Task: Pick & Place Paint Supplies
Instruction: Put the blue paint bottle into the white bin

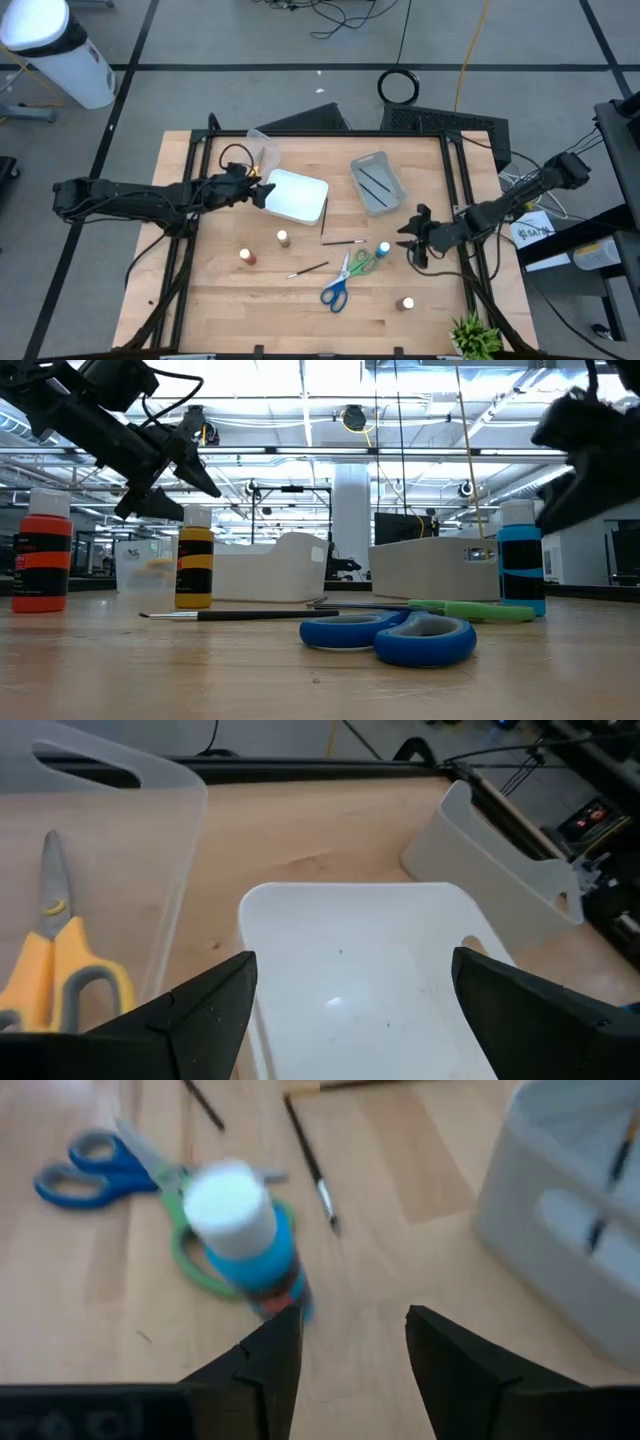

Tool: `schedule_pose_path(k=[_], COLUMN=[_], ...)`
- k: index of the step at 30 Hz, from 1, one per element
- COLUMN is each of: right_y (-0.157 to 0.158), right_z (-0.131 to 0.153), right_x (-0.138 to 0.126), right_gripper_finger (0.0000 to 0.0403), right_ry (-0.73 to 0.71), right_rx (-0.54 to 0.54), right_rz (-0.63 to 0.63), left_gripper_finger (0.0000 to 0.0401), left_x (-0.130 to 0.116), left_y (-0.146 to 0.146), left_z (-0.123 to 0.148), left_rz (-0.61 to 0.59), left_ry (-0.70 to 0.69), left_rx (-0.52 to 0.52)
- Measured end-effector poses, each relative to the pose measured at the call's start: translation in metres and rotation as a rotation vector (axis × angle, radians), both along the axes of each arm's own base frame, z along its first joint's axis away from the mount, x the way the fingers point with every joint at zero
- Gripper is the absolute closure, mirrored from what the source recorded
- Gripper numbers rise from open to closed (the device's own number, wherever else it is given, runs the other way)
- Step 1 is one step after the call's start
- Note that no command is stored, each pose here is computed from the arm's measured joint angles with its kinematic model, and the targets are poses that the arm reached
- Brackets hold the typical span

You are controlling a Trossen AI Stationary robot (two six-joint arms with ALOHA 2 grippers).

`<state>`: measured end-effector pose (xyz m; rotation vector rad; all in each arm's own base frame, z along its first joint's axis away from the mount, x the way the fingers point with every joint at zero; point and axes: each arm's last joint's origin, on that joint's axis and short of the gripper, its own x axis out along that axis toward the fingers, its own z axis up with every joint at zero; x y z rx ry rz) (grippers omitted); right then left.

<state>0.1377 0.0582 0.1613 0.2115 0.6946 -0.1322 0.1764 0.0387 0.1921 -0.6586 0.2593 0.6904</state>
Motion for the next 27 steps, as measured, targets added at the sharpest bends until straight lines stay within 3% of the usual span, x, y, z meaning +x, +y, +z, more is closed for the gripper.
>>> schedule_pose_path(k=[7,10,13,22,27], right_y=[0.002,0.005,0.006,0.019,0.024], right_z=[-0.056,-0.055,-0.060,-0.062,-0.059], right_x=[-0.009,-0.004,-0.002,0.030,0.041], right_gripper_finger=[0.0185,0.0156,0.0141,0.0154,0.0177], right_ry=[-0.110,-0.205,-0.186,-0.099,-0.103], right_rx=[0.061,0.101,0.051,-0.123,-0.149], right_rz=[0.089,0.111,0.119,0.177,0.220], left_gripper_finger=[0.0054,0.0054,0.0054,0.0054,0.0054], left_x=[0.003,0.005,0.007,0.010,0.010], left_y=[0.000,-0.003,-0.005,-0.013,-0.013], left_z=[0.006,0.009,0.013,0.019,0.018], left_rz=[-0.016,-0.041,-0.067,-0.122,-0.126], left_ry=[-0.051,-0.069,-0.106,-0.141,-0.136], left_rx=[0.034,0.061,0.095,0.141,0.141])
